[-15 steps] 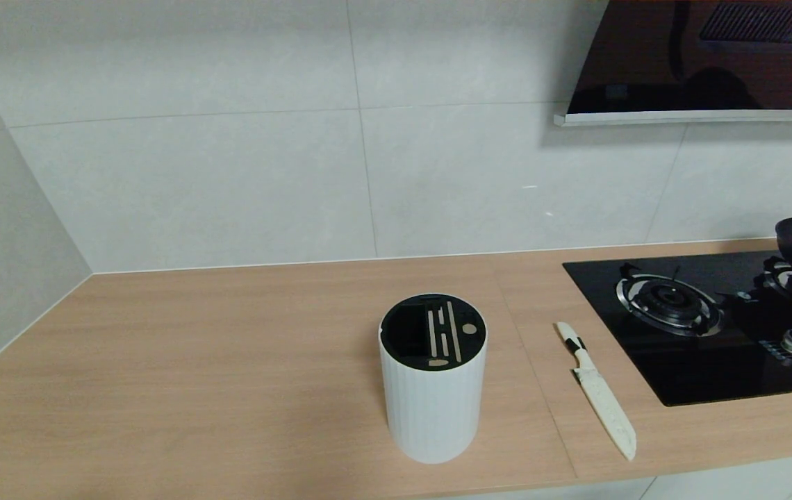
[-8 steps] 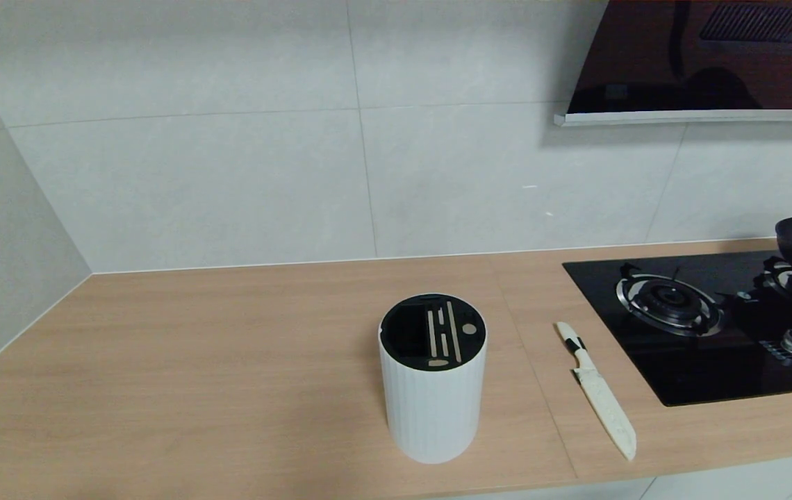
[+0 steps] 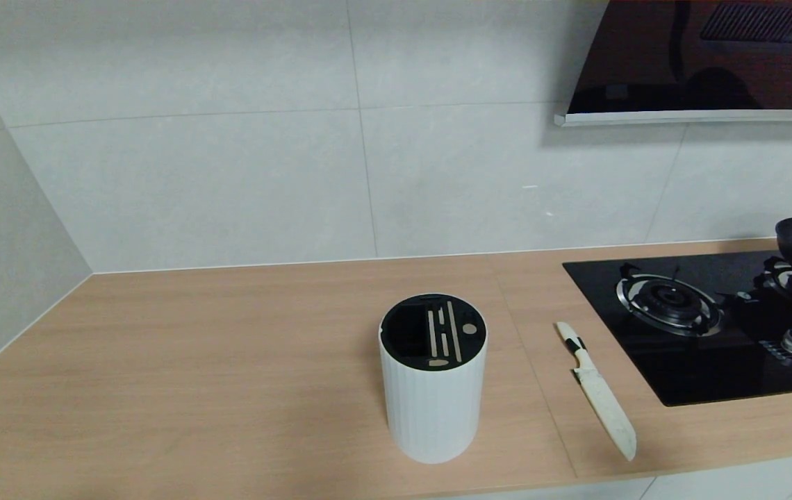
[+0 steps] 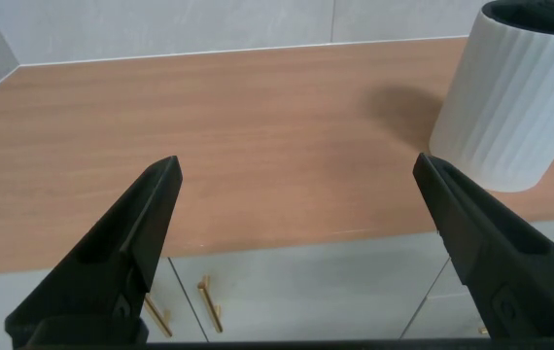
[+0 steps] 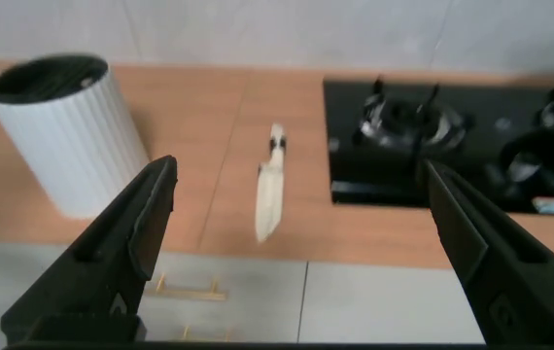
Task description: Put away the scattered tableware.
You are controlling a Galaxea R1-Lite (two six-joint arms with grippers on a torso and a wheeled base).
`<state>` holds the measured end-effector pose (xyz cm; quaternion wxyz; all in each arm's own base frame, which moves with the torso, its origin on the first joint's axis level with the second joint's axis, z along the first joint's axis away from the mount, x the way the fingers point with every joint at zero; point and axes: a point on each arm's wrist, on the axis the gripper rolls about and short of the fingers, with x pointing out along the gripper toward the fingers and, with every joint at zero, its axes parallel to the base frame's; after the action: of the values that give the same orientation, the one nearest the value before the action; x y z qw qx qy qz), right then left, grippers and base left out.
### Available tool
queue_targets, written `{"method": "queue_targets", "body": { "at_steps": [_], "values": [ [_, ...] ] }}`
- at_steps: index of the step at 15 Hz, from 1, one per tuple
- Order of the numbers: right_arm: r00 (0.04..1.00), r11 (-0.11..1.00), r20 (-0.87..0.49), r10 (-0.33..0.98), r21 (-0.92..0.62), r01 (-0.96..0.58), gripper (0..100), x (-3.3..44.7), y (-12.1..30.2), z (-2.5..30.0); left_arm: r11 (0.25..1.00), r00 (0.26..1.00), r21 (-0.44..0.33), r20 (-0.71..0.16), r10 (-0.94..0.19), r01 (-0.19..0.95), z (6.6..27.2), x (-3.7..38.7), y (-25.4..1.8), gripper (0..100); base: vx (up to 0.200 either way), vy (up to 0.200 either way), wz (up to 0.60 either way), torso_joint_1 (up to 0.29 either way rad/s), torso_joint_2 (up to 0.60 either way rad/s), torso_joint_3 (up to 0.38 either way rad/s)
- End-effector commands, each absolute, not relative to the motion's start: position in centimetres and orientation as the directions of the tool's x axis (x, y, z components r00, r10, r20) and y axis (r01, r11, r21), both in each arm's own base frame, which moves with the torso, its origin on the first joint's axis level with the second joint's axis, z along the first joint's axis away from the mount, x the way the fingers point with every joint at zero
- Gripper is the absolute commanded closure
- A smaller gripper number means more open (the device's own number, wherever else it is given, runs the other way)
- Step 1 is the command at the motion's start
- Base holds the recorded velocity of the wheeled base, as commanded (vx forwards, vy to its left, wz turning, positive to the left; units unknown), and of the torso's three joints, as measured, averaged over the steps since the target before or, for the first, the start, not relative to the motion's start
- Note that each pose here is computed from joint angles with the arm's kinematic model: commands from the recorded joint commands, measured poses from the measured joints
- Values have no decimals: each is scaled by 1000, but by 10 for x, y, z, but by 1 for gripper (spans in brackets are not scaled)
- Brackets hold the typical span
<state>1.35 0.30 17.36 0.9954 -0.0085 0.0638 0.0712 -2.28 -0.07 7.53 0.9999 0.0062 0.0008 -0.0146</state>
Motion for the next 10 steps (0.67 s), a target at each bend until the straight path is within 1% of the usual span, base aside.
{"method": "queue_targets", "body": {
  "at_steps": [1, 4, 5, 7, 10],
  "values": [
    [928, 984, -330, 174, 16, -179, 0, 71, 7, 191, 1000, 1000, 12, -2, -29, 29, 75, -23, -1, 0, 0, 0, 0, 0, 0, 0],
    [881, 968, -408, 239, 27, -250, 0, 111, 17, 186, 1000, 1000, 12, -2, -29, 29, 75, -23, -1, 0, 0, 0, 0, 0, 0, 0],
    [878, 966, -412, 245, 27, -257, 0, 117, 19, 185, 1000, 1000, 12, -2, -29, 29, 75, -23, -1, 0, 0, 0, 0, 0, 0, 0],
    [865, 965, -436, 247, 30, -261, 0, 150, 25, 177, 1000, 1000, 12, -2, -29, 29, 75, -23, -1, 0, 0, 0, 0, 0, 0, 0],
    [837, 966, -491, 241, 36, -257, 0, 181, 30, 161, 1000, 1000, 12, -2, -29, 29, 75, -23, -1, 0, 0, 0, 0, 0, 0, 0]
  ]
}}
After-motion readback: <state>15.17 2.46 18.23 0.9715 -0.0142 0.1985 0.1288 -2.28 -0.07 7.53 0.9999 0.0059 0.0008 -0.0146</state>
